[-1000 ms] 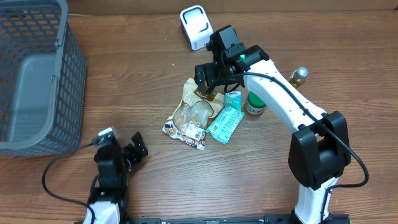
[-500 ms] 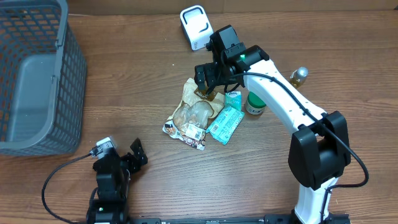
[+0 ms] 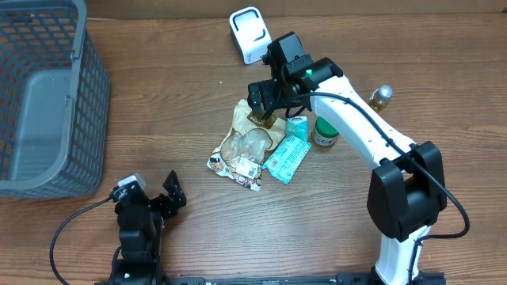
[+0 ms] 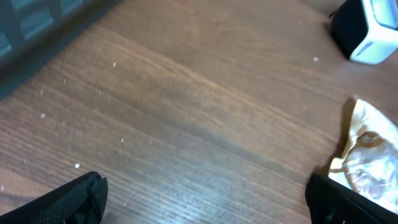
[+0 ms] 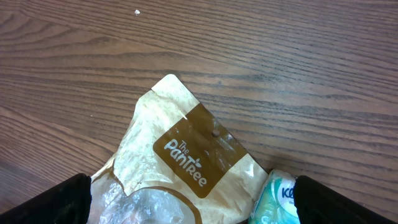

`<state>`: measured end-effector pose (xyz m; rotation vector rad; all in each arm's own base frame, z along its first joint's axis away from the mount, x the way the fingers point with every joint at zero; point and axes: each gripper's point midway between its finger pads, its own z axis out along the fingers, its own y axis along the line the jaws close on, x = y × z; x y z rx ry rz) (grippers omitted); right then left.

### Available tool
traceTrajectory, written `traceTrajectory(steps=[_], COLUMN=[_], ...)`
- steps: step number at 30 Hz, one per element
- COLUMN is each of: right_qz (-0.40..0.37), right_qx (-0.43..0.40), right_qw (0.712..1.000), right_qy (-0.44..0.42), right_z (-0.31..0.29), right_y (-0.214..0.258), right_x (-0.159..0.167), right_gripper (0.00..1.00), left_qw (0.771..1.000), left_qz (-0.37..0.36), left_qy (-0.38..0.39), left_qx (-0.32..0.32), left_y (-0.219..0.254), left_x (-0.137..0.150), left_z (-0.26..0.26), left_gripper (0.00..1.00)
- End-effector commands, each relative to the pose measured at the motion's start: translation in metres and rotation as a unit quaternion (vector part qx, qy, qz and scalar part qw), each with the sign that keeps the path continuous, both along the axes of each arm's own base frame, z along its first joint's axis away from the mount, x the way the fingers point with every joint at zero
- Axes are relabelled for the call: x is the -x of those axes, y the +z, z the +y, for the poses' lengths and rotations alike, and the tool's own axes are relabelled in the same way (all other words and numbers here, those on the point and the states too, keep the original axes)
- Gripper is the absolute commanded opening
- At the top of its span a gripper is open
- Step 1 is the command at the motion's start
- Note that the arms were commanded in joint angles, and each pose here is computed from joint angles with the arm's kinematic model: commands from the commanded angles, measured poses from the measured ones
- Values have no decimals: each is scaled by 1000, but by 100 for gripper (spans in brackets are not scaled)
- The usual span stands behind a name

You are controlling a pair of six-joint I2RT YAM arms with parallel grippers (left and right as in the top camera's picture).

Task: Scan the item barcode

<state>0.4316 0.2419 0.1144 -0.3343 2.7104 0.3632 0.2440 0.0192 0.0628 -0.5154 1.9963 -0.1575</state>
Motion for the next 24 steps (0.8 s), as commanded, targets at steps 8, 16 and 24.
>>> traceTrajectory(steps=[8, 16, 24], right_qz=[-11, -11, -11], right_qx=[-1, -1, -1], right_qw=[1000, 1000, 1000], right_qy=[-1, -1, -1], right_z=[0, 0, 0], right_y=[7, 7, 7], right_x=[-1, -1, -1], right_gripper=[100, 100, 100], left_qw=[994, 987, 983], left_qz=[-89, -134, -159], left_qy=[-36, -50, -50], left_qx=[-56, -73, -80], left_y=[42, 64, 76], left_x=[-5, -5, -4], left_z=[-4, -7, -7], left_gripper=[100, 100, 100])
